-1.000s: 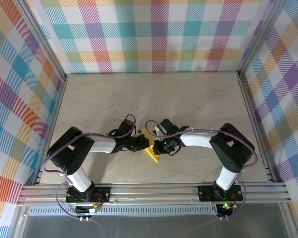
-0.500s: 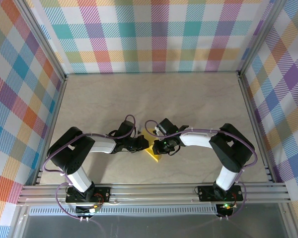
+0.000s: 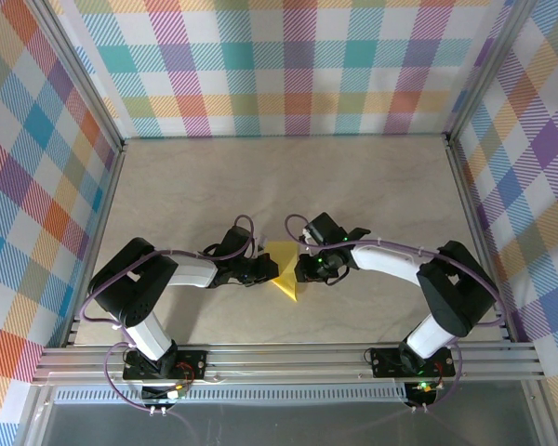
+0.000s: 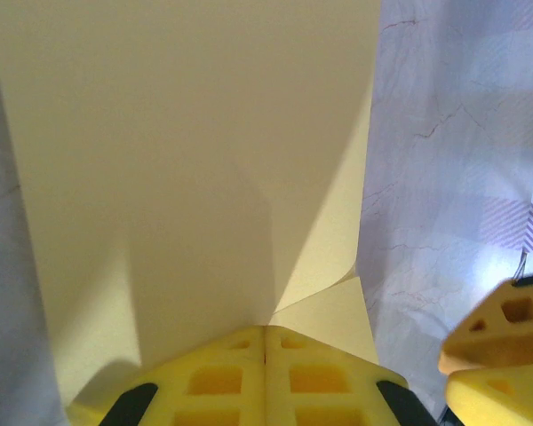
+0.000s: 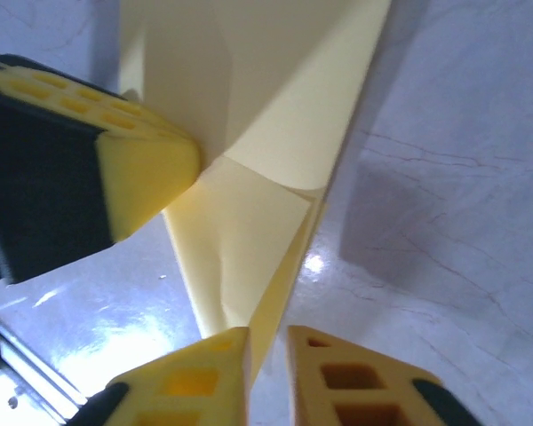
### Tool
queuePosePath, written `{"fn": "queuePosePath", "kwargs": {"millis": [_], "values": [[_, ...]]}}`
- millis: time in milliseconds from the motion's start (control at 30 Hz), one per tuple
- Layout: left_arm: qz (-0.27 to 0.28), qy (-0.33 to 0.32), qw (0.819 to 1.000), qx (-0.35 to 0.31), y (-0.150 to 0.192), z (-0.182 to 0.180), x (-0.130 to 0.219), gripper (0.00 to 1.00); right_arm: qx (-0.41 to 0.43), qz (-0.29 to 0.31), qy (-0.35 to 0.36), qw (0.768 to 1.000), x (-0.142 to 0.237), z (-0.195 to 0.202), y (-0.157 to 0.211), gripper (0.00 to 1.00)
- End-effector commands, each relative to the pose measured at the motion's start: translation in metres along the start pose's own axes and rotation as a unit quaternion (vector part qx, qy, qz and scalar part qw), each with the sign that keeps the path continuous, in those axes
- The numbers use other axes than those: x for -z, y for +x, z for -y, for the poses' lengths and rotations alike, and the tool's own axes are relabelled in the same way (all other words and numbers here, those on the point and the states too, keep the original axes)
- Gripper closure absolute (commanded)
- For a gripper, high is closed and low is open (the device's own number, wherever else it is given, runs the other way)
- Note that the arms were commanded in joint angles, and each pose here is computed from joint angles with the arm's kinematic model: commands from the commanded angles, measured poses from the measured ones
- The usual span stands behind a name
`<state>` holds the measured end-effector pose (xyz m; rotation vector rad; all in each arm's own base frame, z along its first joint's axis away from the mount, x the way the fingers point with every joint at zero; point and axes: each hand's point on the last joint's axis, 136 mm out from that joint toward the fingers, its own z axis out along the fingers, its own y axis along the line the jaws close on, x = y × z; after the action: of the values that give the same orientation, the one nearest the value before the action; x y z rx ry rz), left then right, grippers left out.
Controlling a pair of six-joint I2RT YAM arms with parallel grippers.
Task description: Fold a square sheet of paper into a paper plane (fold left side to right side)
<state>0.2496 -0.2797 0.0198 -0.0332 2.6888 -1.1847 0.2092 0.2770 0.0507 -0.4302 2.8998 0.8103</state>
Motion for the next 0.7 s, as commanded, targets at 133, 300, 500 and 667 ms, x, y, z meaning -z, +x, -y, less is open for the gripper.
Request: {"fn": "queuePosePath", "kwargs": {"millis": [133,300,500,667], "values": [[-0.02,-0.048,0.999,0.012,0.014,-0.024,-0.002,0.93,-0.008,-0.038,-0.105,0.994,-0.005,-0.043,0.01,0.98],[-0.022,-0.048,0.999,0.012,0.013,-0.023,-0.004,0.93,-0.004,-0.061,-0.124,0.99,-0.02,-0.058,0.016,1.0],[-0.021,-0.047,0.999,0.01,0.012,-0.021,-0.004,0.93,-0.017,-0.079,-0.103,0.991,-0.035,-0.044,0.024,1.0],[-0.023,-0.049,0.999,0.01,0.012,-0.021,-0.004,0.93,-0.027,-0.089,-0.081,0.992,-0.042,-0.032,0.03,1.0]]}}
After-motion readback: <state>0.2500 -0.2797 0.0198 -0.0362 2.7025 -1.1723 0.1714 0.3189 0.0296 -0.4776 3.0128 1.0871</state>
